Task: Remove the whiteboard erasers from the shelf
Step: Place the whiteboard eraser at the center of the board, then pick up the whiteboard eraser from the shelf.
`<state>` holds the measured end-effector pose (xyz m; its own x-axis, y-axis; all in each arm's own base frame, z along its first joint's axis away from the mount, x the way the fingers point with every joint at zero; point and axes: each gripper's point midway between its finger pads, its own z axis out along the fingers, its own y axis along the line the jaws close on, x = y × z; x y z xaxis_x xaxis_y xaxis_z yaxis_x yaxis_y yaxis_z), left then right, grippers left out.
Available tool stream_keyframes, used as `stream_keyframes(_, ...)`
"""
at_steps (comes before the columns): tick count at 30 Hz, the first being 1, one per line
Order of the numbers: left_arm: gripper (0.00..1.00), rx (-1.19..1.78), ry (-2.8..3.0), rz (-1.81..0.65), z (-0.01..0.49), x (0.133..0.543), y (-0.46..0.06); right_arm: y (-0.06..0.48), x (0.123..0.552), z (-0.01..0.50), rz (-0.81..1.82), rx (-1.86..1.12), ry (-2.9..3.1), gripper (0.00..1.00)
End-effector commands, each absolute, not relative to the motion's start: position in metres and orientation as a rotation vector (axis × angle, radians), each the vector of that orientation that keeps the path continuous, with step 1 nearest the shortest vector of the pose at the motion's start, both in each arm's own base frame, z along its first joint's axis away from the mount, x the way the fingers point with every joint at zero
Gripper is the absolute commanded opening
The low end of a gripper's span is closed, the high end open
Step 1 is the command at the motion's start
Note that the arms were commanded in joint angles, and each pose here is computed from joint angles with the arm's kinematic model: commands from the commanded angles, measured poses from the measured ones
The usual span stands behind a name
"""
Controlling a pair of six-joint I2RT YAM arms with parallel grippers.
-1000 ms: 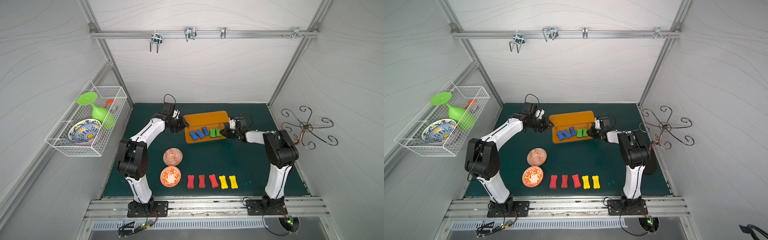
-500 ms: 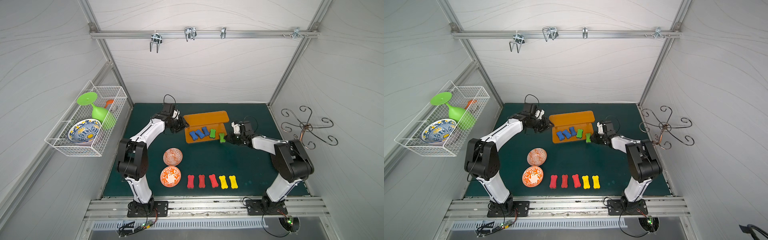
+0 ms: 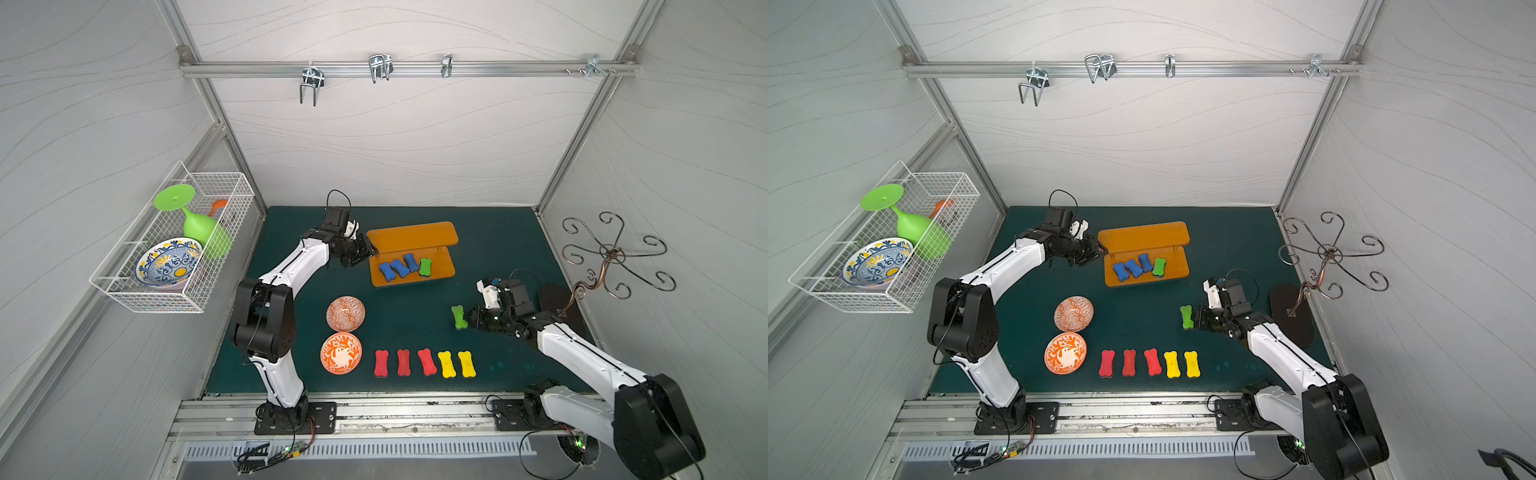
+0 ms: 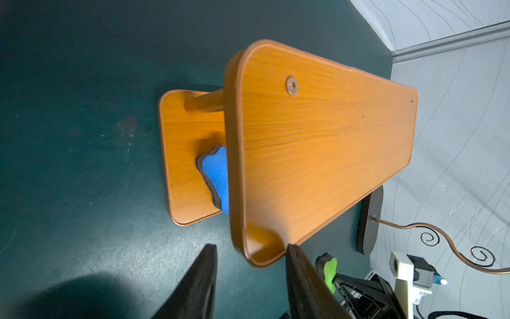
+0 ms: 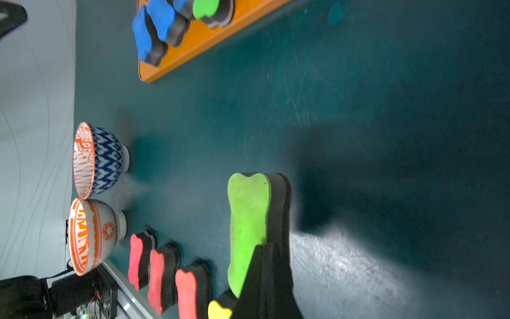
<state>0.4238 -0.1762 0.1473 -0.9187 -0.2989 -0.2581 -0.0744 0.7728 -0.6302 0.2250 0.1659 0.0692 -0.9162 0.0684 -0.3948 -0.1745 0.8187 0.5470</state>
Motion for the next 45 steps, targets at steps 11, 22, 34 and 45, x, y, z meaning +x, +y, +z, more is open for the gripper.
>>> stream_keyframes(11, 0.44, -0.283, 2.600, -0.915, 0.152, 0.426, -0.174, 0.161, 0.205, 0.049, 0.796, -0.024, 2.744, 0.00)
stream_keyframes(22, 0.44, -0.287, 2.600, -0.915, 0.153, 0.426, -0.174, 0.164, 0.208, 0.046, 0.792, -0.038, 2.784, 0.26)
stream_keyframes(34, 0.65, -0.302, 2.571, -0.788, 0.172, 0.435, -0.154, 0.199, 0.272, 0.099, 1.016, -0.015, 2.596, 0.52)
stream_keyframes(45, 0.60, -0.279, 2.600, -0.894, 0.154, 0.443, -0.169, 0.227, 0.364, 0.105, 1.162, 0.163, 2.395, 0.55)
